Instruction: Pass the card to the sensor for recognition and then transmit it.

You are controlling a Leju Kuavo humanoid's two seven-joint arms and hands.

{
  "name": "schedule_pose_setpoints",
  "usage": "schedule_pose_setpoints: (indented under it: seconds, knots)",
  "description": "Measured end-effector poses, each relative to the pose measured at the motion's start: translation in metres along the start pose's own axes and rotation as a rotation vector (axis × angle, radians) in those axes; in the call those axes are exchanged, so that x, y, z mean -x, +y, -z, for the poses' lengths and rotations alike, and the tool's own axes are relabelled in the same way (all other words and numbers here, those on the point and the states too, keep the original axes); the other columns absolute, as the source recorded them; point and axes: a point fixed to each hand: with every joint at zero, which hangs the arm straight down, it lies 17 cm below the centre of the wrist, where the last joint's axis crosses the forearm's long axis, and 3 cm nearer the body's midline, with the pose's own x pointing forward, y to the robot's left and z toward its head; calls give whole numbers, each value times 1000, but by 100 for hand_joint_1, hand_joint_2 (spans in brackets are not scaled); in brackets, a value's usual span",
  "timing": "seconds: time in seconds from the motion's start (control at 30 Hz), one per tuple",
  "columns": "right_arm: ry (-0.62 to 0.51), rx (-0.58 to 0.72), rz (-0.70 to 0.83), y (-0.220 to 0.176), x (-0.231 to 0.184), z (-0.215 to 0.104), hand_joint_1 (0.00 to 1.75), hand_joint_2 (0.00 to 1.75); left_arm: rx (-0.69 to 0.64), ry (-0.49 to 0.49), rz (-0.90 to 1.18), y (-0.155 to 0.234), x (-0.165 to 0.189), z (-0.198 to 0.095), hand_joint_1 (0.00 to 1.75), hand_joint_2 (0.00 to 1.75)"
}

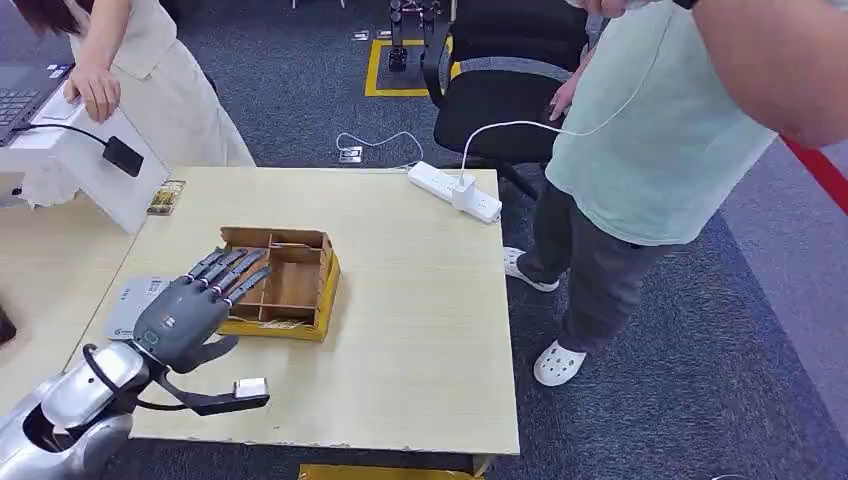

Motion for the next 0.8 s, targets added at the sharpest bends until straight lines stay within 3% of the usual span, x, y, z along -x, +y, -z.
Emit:
schedule_pose_setpoints:
  seconds: [0.27, 0.8]
  knots:
    - [9, 5, 10, 0, 2, 0, 0, 175, 13, 78, -24, -29, -14, 13, 0, 175]
    - [16, 14, 8, -2, 7, -1, 0, 175, 87, 288, 58, -70, 19, 13, 0, 175]
